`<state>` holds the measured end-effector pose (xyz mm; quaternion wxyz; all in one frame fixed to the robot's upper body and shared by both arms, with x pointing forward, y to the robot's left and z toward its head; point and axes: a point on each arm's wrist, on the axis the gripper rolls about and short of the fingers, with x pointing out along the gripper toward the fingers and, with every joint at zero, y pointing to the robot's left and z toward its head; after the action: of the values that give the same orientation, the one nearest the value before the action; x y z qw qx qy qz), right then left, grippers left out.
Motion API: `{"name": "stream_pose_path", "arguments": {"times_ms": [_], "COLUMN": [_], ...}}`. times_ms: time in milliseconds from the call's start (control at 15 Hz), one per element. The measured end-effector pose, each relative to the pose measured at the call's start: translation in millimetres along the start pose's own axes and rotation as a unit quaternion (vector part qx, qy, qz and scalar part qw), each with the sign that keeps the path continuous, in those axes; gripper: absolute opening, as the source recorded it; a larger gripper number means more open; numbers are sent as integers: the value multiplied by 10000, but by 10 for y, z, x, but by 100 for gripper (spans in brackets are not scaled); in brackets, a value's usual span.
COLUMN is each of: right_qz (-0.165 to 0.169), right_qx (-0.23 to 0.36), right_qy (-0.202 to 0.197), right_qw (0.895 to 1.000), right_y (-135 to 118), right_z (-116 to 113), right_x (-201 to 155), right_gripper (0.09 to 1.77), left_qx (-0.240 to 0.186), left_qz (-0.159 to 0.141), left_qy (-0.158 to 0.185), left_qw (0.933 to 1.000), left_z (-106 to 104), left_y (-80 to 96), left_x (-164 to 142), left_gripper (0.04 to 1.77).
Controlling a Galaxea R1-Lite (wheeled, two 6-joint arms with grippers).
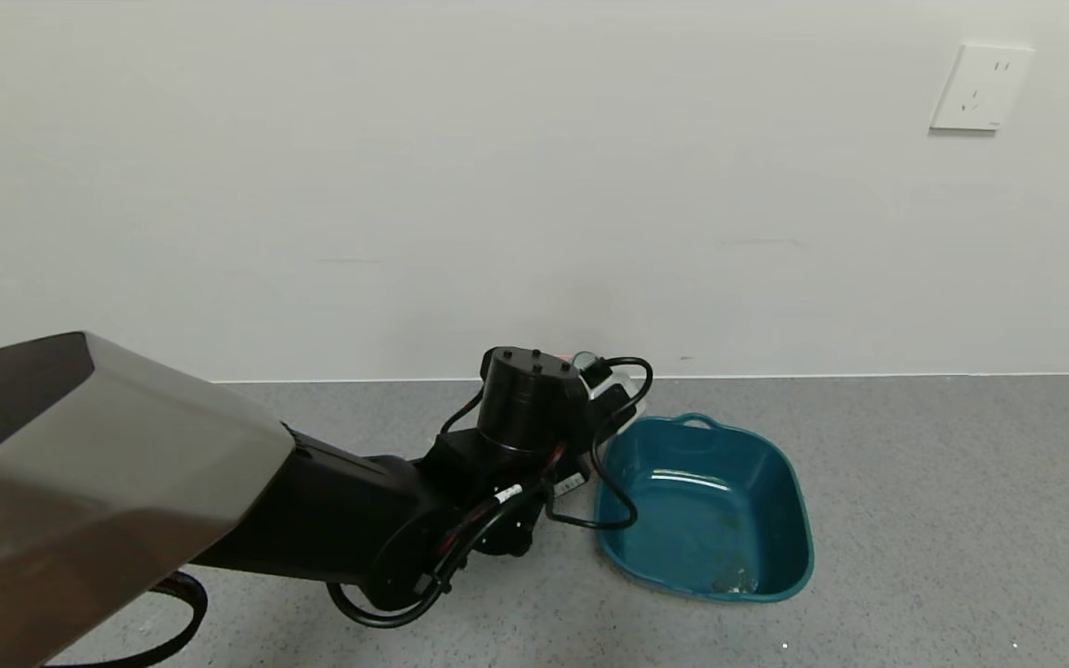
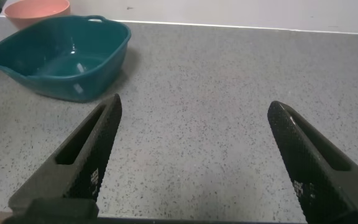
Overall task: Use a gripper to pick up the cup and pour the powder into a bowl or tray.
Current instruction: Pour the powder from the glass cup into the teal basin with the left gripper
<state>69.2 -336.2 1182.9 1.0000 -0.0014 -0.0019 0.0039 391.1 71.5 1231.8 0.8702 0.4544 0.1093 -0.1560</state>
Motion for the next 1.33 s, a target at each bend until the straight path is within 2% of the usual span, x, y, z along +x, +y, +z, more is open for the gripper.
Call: {"name": "stream_pose_path", "arguments": {"times_ms": [400, 733, 933, 1333], "right_qz": [4, 2, 0, 2], "right_qx": [0, -2, -2, 0], "right_qy": [2, 0, 0, 0], "right_qw": [10000, 10000, 10000, 10000], "right_y": [0, 0, 0, 0], "right_z": [0, 0, 0, 0], "right_x": [0, 0, 0, 0], "right_gripper": [171, 171, 171, 171], "left_qx": [671, 1317, 1683, 2442], "left_qz": [-112, -75, -27, 153], "left_qy": [202, 258, 294, 462], "left_qw": [9975, 9909, 9853, 9685], "left_z": [140, 179, 196, 238], "left_y": [-37, -56, -65, -116], "left_x": [-42, -64, -65, -77], "left_gripper": [126, 126, 126, 126]}}
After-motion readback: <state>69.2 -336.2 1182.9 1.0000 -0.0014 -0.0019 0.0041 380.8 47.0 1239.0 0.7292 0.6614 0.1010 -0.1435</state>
